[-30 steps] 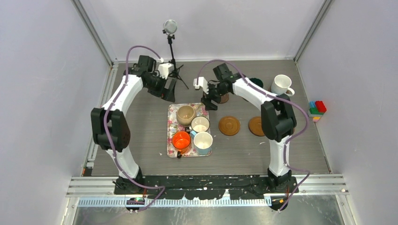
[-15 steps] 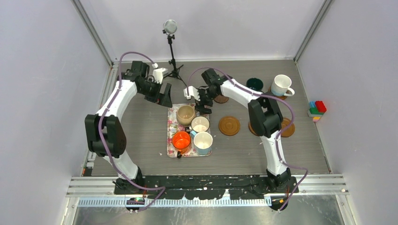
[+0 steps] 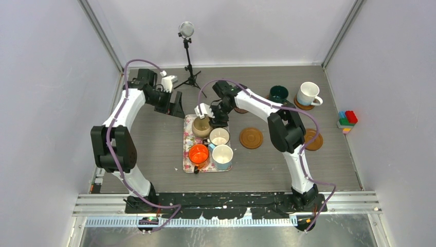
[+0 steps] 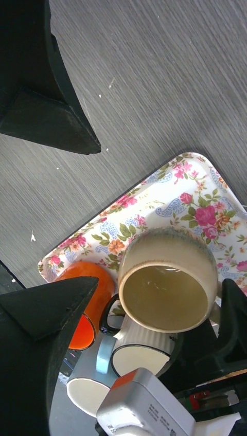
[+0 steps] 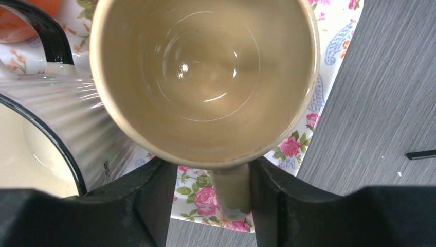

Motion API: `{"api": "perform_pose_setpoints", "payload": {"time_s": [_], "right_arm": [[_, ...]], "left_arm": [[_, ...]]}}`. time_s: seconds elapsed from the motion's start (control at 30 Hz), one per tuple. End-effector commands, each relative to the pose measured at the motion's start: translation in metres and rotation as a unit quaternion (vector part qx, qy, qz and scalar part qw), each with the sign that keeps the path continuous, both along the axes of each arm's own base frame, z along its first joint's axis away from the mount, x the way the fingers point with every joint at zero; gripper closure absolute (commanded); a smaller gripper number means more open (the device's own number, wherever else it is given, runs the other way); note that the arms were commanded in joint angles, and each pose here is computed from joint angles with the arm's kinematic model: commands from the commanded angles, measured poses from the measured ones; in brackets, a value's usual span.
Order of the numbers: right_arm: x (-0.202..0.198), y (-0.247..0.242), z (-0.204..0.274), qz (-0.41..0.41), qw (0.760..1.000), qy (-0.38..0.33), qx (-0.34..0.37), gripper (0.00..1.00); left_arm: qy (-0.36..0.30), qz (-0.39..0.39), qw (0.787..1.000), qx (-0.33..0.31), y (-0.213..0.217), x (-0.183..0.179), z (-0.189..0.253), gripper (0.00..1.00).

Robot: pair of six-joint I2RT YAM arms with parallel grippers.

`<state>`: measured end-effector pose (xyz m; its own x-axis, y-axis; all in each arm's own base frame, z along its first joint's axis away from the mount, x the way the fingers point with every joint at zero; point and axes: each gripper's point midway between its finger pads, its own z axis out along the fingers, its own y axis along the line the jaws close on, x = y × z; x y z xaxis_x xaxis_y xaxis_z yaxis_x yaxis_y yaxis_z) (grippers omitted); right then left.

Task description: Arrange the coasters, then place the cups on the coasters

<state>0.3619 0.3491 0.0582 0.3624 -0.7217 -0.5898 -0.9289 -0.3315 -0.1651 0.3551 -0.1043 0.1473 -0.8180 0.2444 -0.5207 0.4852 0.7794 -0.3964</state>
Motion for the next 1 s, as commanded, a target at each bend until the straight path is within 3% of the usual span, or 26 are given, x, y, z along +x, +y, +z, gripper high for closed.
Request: {"api": "perform_pose_setpoints", "payload": {"time_s": [0.0, 0.37, 0.6, 0.97], "right_arm": [[-0.001, 0.005, 0.009, 0.014, 1.0, -0.007, 0.009, 0.5], [0.006, 0.006, 0.034, -0.079, 0.996, 0.024, 0.043, 0.99], [0.034, 0.0, 0.076, -0.195, 0.974, 0.033, 0.113, 0.99], [0.077, -0.051, 0.134, -0.355, 0.911, 0.025, 0.207, 1.0]], "left_arm": [[-0.01, 0.002, 1.0, -0.016, -0.001, 0.002, 0.008, 0.1], [-0.014, 0.007, 1.0, -0.02, -0.001, -0.003, 0.005, 0.08], [-0.014, 0.023, 1.0, -0.01, 0.005, -0.003, 0.003, 0.06], [-0.02, 0.036, 0.999, -0.017, 0.004, -0.004, 0.007, 0.05]]}}
